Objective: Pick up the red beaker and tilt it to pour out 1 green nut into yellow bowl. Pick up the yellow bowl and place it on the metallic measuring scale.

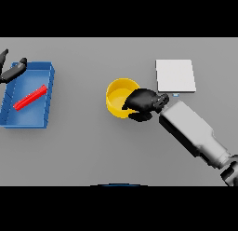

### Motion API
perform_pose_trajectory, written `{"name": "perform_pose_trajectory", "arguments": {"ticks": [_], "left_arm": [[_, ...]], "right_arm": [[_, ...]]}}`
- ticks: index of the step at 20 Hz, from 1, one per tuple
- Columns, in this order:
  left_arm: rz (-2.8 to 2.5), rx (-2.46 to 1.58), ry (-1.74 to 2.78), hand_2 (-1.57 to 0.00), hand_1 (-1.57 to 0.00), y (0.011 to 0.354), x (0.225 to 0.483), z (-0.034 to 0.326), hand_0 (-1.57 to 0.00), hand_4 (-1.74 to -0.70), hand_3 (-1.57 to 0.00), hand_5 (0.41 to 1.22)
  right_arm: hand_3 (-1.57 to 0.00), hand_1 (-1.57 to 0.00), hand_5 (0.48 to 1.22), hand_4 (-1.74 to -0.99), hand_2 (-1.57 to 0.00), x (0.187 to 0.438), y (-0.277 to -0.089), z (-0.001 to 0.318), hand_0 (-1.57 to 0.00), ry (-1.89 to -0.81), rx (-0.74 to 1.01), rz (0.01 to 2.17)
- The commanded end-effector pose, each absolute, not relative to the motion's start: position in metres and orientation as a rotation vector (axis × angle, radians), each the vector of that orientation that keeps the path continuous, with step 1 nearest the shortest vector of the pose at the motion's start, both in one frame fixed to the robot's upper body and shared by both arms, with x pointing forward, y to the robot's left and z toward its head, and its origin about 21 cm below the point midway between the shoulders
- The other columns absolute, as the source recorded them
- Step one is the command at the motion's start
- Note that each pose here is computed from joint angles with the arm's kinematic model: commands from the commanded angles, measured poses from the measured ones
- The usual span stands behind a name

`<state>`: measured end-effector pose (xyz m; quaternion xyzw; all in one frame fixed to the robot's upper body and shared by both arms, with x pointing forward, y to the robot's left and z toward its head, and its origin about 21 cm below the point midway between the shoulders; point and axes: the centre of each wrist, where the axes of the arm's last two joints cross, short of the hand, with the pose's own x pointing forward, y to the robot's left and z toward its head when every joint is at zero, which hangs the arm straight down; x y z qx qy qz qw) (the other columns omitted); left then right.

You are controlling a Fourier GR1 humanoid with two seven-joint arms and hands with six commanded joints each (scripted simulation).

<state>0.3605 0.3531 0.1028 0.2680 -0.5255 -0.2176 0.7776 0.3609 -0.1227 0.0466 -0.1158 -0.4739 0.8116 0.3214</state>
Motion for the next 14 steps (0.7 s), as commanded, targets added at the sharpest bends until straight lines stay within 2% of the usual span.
{"name": "perform_pose_trajectory", "arguments": {"ticks": [1,2,4,7,11,14], "left_arm": [[-0.477,0.575,-1.138,0.00,0.00,0.353,0.359,0.100,0.00,-0.79,0.00,0.707],[-0.477,0.578,-1.136,0.00,0.00,0.353,0.361,0.103,0.00,-0.79,0.00,0.709],[-0.481,0.583,-1.139,0.00,0.00,0.350,0.362,0.106,0.00,-0.78,0.00,0.711],[-0.474,0.578,-1.132,0.00,0.00,0.350,0.362,0.102,0.00,-0.78,0.00,0.712],[-0.478,0.589,-1.133,0.00,0.00,0.350,0.363,0.104,0.00,-0.78,0.00,0.704],[-0.489,0.592,-1.142,0.00,0.00,0.351,0.358,0.104,0.00,-0.77,0.00,0.707]], "right_arm": [[-0.88,-1.09,1.113,-1.578,-1.07,0.360,-0.121,0.048,-1.11,-1.237,-0.303,2.144],[-0.97,-1.19,1.135,-1.611,-1.13,0.359,-0.124,0.048,-1.21,-1.236,-0.291,2.140],[-1.07,-1.33,1.166,-1.658,-1.25,0.361,-0.117,0.049,-1.34,-1.211,-0.292,2.133],[-1.17,-1.45,1.193,-1.698,-1.33,0.362,-0.122,0.054,-1.45,-1.213,-0.273,2.128],[-1.18,-1.52,1.209,-1.724,-1.41,0.360,-0.124,0.064,-1.52,-1.228,-0.288,2.109],[-1.16,-1.54,1.215,-1.732,-1.46,0.362,-0.129,0.087,-1.55,-1.231,-0.319,2.098]]}}
